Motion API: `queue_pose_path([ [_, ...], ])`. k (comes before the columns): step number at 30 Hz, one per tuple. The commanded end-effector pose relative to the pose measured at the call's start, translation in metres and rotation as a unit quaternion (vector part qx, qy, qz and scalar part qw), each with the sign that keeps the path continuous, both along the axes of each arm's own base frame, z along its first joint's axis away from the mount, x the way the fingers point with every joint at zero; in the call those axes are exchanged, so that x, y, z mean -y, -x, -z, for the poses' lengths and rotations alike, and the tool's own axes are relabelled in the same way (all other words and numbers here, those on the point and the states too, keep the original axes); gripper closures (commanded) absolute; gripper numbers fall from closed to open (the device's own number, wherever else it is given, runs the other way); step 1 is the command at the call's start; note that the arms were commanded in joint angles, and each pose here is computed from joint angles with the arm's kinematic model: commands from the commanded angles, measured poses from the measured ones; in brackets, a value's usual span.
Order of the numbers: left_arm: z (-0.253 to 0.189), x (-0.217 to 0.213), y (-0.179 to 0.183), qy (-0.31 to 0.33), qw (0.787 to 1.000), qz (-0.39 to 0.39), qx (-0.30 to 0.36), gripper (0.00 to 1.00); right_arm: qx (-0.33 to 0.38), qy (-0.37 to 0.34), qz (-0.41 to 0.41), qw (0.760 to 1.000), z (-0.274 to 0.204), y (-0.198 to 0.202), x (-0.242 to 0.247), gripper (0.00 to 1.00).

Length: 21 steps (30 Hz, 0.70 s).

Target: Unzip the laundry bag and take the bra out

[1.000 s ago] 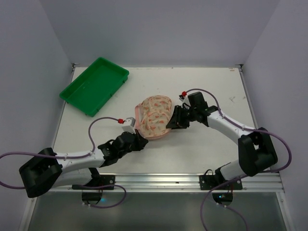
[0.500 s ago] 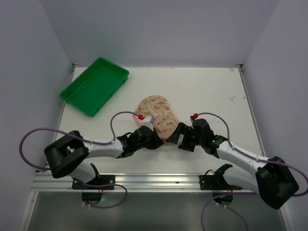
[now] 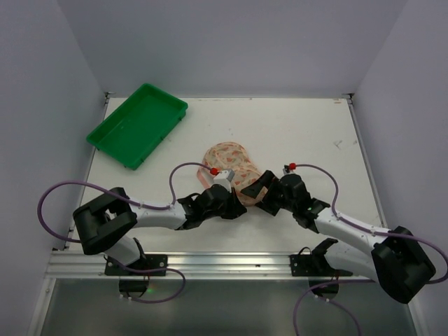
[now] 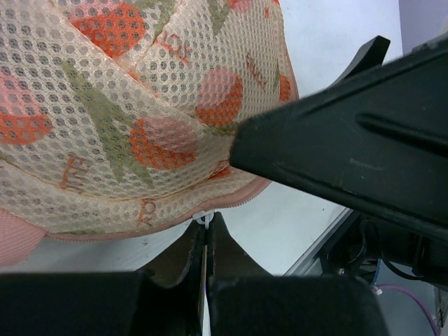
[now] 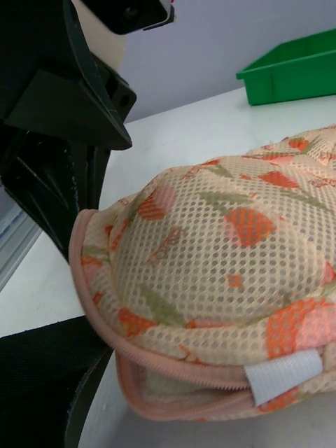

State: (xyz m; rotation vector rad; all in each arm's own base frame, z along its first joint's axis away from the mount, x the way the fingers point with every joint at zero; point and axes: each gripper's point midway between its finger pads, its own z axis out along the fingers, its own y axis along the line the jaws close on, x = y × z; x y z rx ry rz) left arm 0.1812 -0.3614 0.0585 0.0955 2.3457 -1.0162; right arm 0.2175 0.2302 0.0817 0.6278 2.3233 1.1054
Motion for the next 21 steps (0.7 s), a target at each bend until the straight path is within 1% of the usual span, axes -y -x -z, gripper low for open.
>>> queue_pose_path([
  [1, -0.018, 0.009, -0.004, 0.032, 0.999, -0.004, 0.016, 1.00, 0.025, -0.027, 0.020, 0.999, -0.023, -0.025, -0.013, 0.04],
  [4, -0.021, 0.011, -0.005, 0.032, 0.999, -0.003, 0.018, 1.00, 0.012, -0.041, 0.008, 0.999, -0.017, -0.023, -0.021, 0.10],
  [6, -0.025, 0.010, -0.006, 0.032, 0.999, -0.004, 0.023, 1.00, -0.004, -0.033, 0.000, 0.999, -0.006, -0.020, -0.023, 0.20],
  [7, -0.023, 0.007, -0.006, 0.026, 0.999, -0.006, 0.024, 1.00, -0.009, -0.029, -0.001, 1.000, -0.001, -0.018, -0.021, 0.29],
  [8, -0.024, 0.004, -0.007, 0.023, 0.999, -0.011, 0.028, 1.00, -0.013, -0.026, -0.001, 1.000, 0.002, -0.016, -0.020, 0.41],
  [9, -0.025, 0.002, -0.008, 0.019, 0.999, -0.011, 0.034, 1.00, -0.018, -0.026, -0.005, 1.000, 0.004, -0.012, -0.019, 0.65],
  [10, -0.021, -0.003, -0.008, 0.008, 0.999, -0.014, 0.032, 1.00, -0.026, -0.015, -0.004, 1.000, 0.010, -0.009, -0.015, 0.77],
  [12, -0.021, -0.010, -0.008, -0.003, 0.999, -0.017, 0.039, 1.00, -0.013, 0.004, -0.005, 1.000, 0.005, -0.009, -0.009, 0.94],
  [13, -0.018, -0.015, -0.007, -0.012, 0.999, -0.017, 0.038, 1.00, 0.013, 0.022, -0.018, 1.000, -0.006, -0.015, -0.008, 1.00],
  [14, -0.016, -0.023, -0.007, -0.018, 0.999, -0.020, 0.041, 1.00, -0.002, 0.051, -0.023, 0.998, 0.000, -0.010, 0.000, 1.00],
  [15, -0.015, -0.028, -0.006, -0.024, 0.999, -0.020, 0.042, 1.00, 0.020, 0.054, -0.020, 0.998, -0.016, -0.022, 0.004, 1.00],
  [16, -0.010, -0.036, -0.006, -0.035, 0.998, -0.023, 0.039, 1.00, 0.030, 0.072, -0.042, 0.996, -0.017, -0.020, 0.009, 1.00],
  [17, -0.015, -0.042, -0.007, -0.033, 0.998, -0.028, 0.044, 1.00, 0.031, 0.074, -0.049, 0.996, -0.019, -0.021, 0.014, 1.00],
  [18, -0.007, -0.053, -0.005, -0.047, 0.997, -0.030, 0.044, 1.00, 0.041, 0.065, -0.040, 0.996, -0.028, -0.033, 0.026, 1.00],
  [19, -0.002, -0.064, -0.007, -0.059, 0.997, -0.040, 0.041, 1.00, 0.057, 0.056, -0.085, 0.993, -0.033, -0.028, 0.023, 1.00],
  [21, -0.003, -0.079, -0.010, -0.064, 0.995, -0.051, 0.051, 1.00, 0.079, 0.060, -0.107, 0.989, -0.041, -0.035, 0.030, 1.00],
])
